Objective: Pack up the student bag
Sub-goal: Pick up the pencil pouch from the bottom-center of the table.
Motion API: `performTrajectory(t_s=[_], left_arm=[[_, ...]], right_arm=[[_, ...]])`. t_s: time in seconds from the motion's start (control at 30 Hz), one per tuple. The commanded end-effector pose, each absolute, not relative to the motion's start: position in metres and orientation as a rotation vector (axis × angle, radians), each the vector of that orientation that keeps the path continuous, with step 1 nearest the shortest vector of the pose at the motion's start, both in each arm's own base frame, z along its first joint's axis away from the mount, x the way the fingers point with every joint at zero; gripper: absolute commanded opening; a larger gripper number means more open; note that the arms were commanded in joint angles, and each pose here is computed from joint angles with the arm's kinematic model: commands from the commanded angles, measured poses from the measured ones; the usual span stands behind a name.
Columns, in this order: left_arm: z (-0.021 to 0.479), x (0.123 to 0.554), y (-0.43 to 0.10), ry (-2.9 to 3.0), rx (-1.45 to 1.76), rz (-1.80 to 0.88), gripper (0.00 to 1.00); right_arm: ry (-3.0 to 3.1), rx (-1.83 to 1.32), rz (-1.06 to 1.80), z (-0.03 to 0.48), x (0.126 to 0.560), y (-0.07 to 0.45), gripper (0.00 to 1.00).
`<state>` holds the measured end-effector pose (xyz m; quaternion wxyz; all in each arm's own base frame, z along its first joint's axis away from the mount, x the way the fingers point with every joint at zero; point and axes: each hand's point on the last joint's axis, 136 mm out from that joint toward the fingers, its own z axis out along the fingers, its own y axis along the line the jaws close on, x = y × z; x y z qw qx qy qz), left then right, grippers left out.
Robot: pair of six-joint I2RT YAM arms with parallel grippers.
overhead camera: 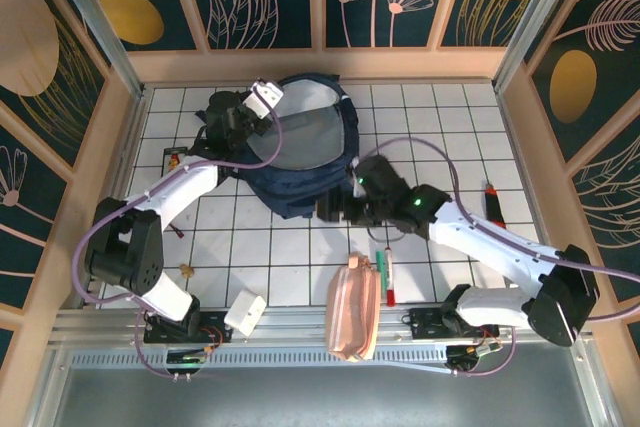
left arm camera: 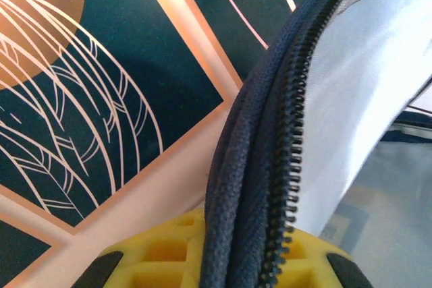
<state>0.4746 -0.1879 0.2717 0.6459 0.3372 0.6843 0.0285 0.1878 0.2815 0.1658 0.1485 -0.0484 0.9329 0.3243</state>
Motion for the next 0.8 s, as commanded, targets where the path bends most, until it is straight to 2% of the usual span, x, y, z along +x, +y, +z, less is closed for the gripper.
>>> performTrajectory(t_s=[0.0, 0.13, 0.27, 0.47, 0.6, 0.73, 0.77], left_arm=[[0.346, 0.458, -0.193, 1.318, 0.720, 0.020, 0.00], [0.347, 0.448, -0.205, 1.262, 0.793, -0.025, 0.00], [0.346, 0.445, -0.210, 1.244, 0.834, -0.031, 0.00], [0.341, 0.446, -0.209, 1.261, 0.835, -0.027, 0.00], [0.339, 0.444, -0.209, 1.263, 0.825, -0.043, 0.00], [0.336, 0.444, -0.209, 1.274, 0.832, -0.044, 0.00], [0.336, 0.444, -0.209, 1.277, 0.836, -0.041, 0.00]], right_arm=[[2.974, 0.198, 0.513, 0.120, 0.130, 0.218, 0.77], [3.077, 0.178, 0.414, 0.097, 0.086, 0.204, 0.76], [3.167, 0.160, 0.432, 0.075, 0.053, 0.205, 0.74], [3.230, 0.156, 0.378, 0.048, 0.030, 0.197, 0.78], [3.229, 0.102, 0.372, 0.035, 0.028, 0.201, 0.77], [3.237, 0.050, 0.332, 0.028, 0.029, 0.203, 0.67], [3.236, 0.042, 0.326, 0.027, 0.029, 0.203, 0.59]])
